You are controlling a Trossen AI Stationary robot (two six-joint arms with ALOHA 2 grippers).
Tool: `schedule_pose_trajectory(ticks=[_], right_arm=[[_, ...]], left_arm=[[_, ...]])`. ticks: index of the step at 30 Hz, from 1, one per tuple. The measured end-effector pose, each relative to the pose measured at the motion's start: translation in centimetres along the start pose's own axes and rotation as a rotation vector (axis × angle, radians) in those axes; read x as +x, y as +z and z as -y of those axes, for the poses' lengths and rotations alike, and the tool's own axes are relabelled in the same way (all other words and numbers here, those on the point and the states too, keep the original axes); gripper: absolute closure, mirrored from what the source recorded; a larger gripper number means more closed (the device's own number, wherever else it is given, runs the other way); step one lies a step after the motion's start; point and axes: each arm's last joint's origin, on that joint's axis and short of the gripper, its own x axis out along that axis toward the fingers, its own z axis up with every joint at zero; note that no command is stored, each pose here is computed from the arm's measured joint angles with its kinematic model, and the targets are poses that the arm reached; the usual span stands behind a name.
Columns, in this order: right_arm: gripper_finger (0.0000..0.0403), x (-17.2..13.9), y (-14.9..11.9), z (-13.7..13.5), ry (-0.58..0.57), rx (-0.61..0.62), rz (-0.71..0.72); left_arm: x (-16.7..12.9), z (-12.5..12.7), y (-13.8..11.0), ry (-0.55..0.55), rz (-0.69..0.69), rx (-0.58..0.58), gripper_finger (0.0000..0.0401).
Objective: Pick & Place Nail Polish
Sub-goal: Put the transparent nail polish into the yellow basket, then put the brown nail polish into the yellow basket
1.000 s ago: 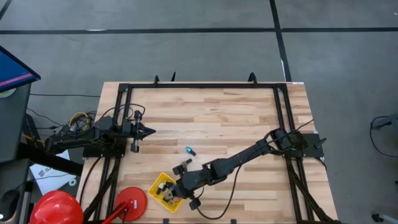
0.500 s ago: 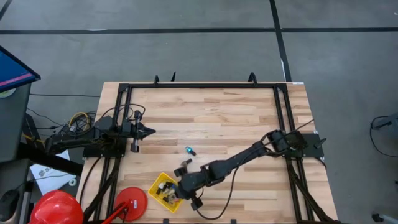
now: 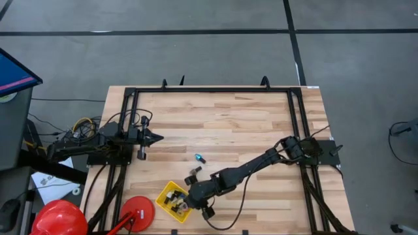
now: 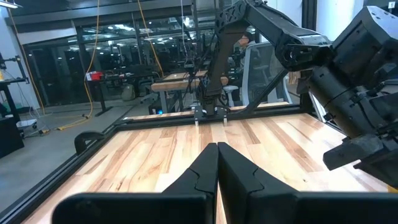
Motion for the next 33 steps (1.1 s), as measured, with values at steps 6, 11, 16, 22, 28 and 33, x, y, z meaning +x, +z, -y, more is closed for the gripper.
schedule_pose_trajectory(ticks=[6,11,16,22,28,33], right_arm=[[0.0303,0.0,-0.1,0.0,0.001,-0.007,-0.013],[0.0264,0.0,-0.1,0.0,-0.001,-0.038,-0.013],[0.0226,-2.5,1.8,0.8,-0.060,-0.053,-0.054],[0.0209,-6.0,0.8,2.4,-0.196,0.032,-0.261],[0.0219,-6.7,-3.4,2.6,-0.324,0.163,-0.418],[0.0225,-5.3,-6.1,1.7,-0.329,0.155,-0.337]], left_arm=[[0.0,0.0,0.0,0.000,0.000,0.000,0.0400],[0.0,0.0,0.0,0.000,0.000,0.000,0.0400],[0.0,0.0,0.0,0.000,0.000,0.000,0.0400],[0.0,0.0,0.0,0.000,0.001,0.000,0.0400],[0.0,0.0,0.1,0.001,0.006,0.001,0.0400],[0.0,0.0,0.1,0.000,0.007,0.001,0.0400]])
